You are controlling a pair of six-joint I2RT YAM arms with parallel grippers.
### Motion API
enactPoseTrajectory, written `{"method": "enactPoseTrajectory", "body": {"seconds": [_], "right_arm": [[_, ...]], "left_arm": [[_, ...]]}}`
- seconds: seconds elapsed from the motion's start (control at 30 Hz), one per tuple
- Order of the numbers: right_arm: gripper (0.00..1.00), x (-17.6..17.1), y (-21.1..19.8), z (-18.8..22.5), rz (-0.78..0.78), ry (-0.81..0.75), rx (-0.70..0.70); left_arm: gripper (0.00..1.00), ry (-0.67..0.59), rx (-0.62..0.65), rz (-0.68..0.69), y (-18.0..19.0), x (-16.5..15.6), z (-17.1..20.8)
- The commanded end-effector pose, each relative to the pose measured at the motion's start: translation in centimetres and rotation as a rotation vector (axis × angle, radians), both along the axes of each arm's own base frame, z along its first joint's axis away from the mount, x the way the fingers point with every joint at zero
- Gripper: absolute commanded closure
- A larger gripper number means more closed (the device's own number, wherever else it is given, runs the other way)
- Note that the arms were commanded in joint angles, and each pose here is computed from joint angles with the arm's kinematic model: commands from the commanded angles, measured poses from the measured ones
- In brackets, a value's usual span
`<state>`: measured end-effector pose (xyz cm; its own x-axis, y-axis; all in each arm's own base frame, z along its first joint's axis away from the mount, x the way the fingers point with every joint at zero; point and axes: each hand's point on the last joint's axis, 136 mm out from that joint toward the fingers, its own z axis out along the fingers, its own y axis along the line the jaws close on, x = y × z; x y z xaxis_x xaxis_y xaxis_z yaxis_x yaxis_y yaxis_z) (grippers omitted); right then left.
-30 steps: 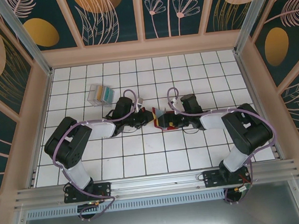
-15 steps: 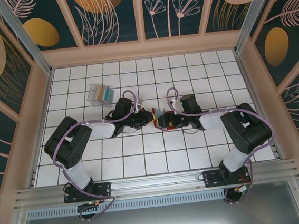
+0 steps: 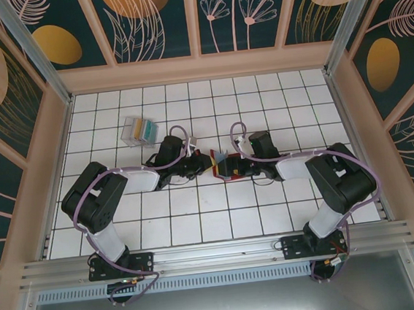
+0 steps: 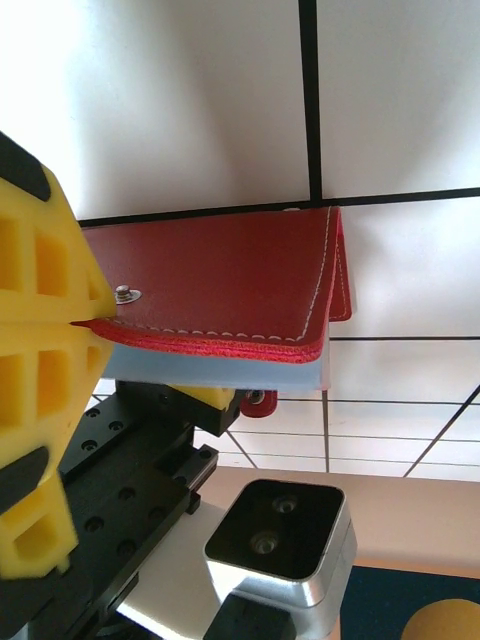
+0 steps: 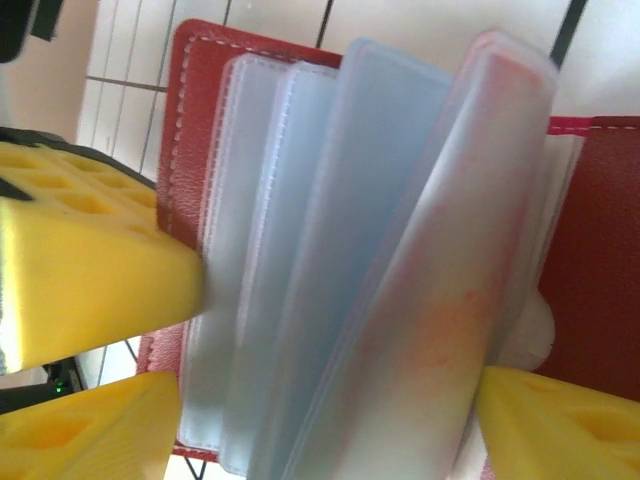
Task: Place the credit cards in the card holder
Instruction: Open the card holder at the center of the table.
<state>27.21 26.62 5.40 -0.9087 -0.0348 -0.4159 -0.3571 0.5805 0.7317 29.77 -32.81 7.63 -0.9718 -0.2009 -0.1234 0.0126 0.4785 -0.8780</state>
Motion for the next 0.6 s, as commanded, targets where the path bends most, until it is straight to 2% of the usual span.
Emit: {"method": "enactPoseTrajectory", "body": {"seconds": [0.0,0.3,0.57], "right_arm": [[0.19,-1.4,0.4,0.0,0.044,0.031,0.039],[0.22,-1.2,-0.3,-2.2,0.004,0.062,-0.024],[0.32,-1.2,-0.5,-2.6,-0.008,0.065,-0.036]], "left_arm": [[1.0,-0.007,-0.026,-0.028,-0.4,-0.5,0.1],[1.0,-0.009,-0.043,-0.031,-0.6,-0.5,0.6],[1.0,-0.006,-0.053,-0.033,-0.6,-0.6,0.5]]}}
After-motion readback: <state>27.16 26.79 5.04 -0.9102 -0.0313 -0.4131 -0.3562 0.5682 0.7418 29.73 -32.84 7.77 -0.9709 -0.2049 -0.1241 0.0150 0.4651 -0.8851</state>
